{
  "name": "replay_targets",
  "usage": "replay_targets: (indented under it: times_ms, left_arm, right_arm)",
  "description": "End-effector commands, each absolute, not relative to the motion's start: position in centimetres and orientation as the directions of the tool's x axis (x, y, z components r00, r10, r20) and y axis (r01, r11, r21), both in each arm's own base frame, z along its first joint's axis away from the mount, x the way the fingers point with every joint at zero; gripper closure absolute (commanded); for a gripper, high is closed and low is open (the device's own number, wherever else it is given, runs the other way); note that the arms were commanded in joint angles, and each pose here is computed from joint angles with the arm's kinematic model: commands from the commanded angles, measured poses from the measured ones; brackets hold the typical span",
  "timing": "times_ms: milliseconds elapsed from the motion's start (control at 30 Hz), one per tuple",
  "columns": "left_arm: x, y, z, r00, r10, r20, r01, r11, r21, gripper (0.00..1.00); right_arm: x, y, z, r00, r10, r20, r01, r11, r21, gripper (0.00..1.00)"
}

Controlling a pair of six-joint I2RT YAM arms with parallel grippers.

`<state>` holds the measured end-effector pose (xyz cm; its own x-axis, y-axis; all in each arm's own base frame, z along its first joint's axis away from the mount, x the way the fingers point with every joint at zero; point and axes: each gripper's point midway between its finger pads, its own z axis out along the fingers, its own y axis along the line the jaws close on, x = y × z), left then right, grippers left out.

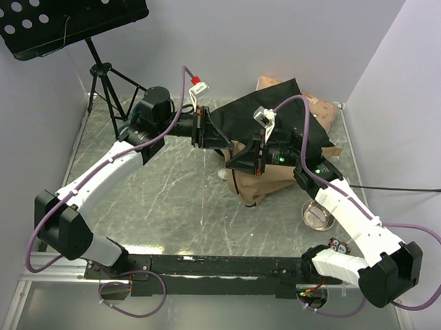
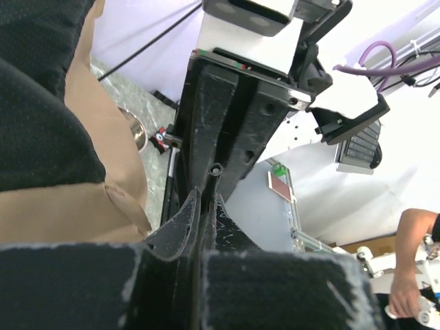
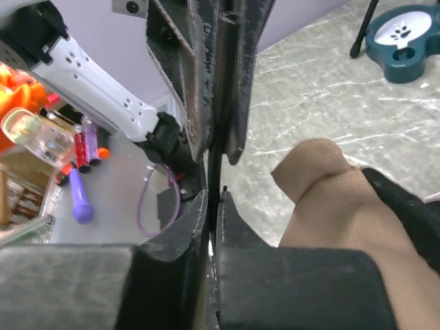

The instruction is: Set up the pet tent

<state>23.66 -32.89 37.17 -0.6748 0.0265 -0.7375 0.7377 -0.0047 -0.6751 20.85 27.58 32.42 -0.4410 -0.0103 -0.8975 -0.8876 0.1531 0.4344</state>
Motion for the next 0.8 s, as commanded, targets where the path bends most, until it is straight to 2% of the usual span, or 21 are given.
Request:
replay_targets:
  times_ms: [0, 67, 167, 333, 400, 533, 600, 733, 767]
  left_arm:
    - [25.0, -33.5, 37.9, -0.699, -0.029, -0.715, 0.715, 0.004, -0.699, 0.99]
    - [24.8, -33.4, 38.0, -0.720, -0.064, -0.691, 0.693, -0.016, -0.721, 0.99]
    - [24.6, -33.4, 38.9, -0.741, -0.132, -0.658, 0.669, -0.066, -0.740, 0.91]
    - [24.4, -34.0, 38.7, -0.773, -0.149, -0.617, 0.632, -0.100, -0.768, 0.76]
    - [24.2, -34.3, 38.8, -0.777, -0.154, -0.610, 0.627, -0.116, -0.770, 0.73]
    - [23.7, -34.8, 38.8, -0.782, -0.154, -0.603, 0.622, -0.141, -0.770, 0.75]
    - [23.7, -34.7, 38.9, -0.782, -0.162, -0.602, 0.622, -0.146, -0.769, 0.84]
    - [23.8, -34.6, 39.7, -0.773, -0.174, -0.610, 0.633, -0.158, -0.758, 0.90]
    - [23.9, -34.6, 39.9, -0.770, -0.176, -0.613, 0.637, -0.161, -0.754, 0.96]
  right_arm:
    - [21.2, 28.1, 34.0, -0.418, 0.059, -0.907, -0.896, 0.136, 0.422, 1.00]
    - [21.5, 28.2, 34.1, -0.442, 0.084, -0.893, -0.882, 0.144, 0.450, 1.00]
    - [21.9, 28.2, 34.4, -0.465, 0.130, -0.876, -0.864, 0.152, 0.481, 1.00]
    - [22.8, 28.2, 34.8, -0.489, 0.172, -0.855, -0.840, 0.170, 0.515, 1.00]
    - [22.9, 28.2, 34.8, -0.497, 0.178, -0.849, -0.835, 0.171, 0.524, 1.00]
    - [23.1, 28.2, 34.8, -0.502, 0.188, -0.844, -0.829, 0.174, 0.532, 1.00]
    - [23.0, 28.2, 34.7, -0.501, 0.190, -0.845, -0.829, 0.176, 0.531, 1.00]
    - [23.0, 28.2, 34.3, -0.506, 0.189, -0.841, -0.825, 0.179, 0.536, 1.00]
    - [23.1, 28.2, 34.2, -0.508, 0.189, -0.840, -0.823, 0.181, 0.538, 1.00]
